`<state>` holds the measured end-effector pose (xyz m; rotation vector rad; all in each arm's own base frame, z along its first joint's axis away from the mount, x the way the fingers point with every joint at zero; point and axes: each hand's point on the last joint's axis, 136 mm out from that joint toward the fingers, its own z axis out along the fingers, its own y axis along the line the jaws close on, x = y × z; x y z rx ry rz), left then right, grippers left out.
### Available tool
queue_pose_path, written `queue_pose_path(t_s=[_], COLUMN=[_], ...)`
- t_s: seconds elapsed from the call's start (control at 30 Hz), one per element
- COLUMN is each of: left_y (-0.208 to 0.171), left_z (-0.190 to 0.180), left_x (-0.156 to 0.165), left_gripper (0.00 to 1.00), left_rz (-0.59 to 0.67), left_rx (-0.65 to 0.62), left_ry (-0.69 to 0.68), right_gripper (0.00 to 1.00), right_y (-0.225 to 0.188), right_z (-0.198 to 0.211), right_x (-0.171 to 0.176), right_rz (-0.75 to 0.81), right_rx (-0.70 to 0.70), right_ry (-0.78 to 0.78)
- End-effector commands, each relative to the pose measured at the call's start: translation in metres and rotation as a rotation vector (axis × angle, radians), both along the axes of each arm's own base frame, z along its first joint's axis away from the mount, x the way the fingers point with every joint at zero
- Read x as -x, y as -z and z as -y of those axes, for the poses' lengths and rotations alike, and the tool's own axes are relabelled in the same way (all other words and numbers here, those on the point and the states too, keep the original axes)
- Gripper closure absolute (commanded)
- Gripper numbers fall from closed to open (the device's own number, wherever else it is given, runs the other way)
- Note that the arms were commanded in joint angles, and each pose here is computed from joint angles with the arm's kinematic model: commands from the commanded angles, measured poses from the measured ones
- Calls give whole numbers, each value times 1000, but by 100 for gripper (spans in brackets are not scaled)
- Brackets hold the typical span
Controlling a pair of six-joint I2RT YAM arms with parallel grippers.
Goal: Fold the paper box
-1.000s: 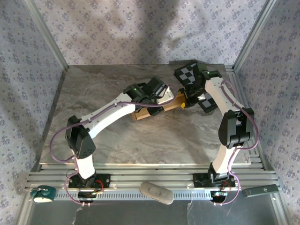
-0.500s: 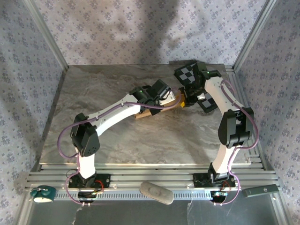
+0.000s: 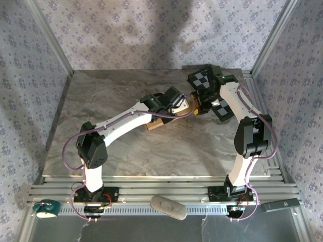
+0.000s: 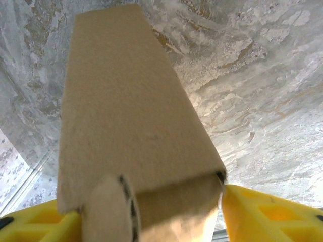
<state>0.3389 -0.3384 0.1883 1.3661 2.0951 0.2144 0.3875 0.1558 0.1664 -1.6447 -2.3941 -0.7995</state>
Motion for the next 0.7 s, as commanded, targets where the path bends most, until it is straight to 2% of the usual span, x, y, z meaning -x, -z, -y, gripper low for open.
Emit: queue_pose_path(t_s=[0.0,0.23,0.43,0.67], left_y=[18,14,14,22], left_z=[-12,-17,-16,-17], left_x=[-3,-3,-1,3], left_gripper=[100,100,100,100], left_rz=[-19,-35,-44,-72], left_rx=[-51,-33,-27,-26], left_ry=[-34,-34,-31,-32], right_gripper=[31,21,21,19], right_y=[-16,-35,-31,-31], right_z=[-2,8,4,17], right_x=[-4,-16,-21,-22], right_rz=[26,146,165,228], right_rx=[-23,3,-23,13], right_ry=[4,9,2,25])
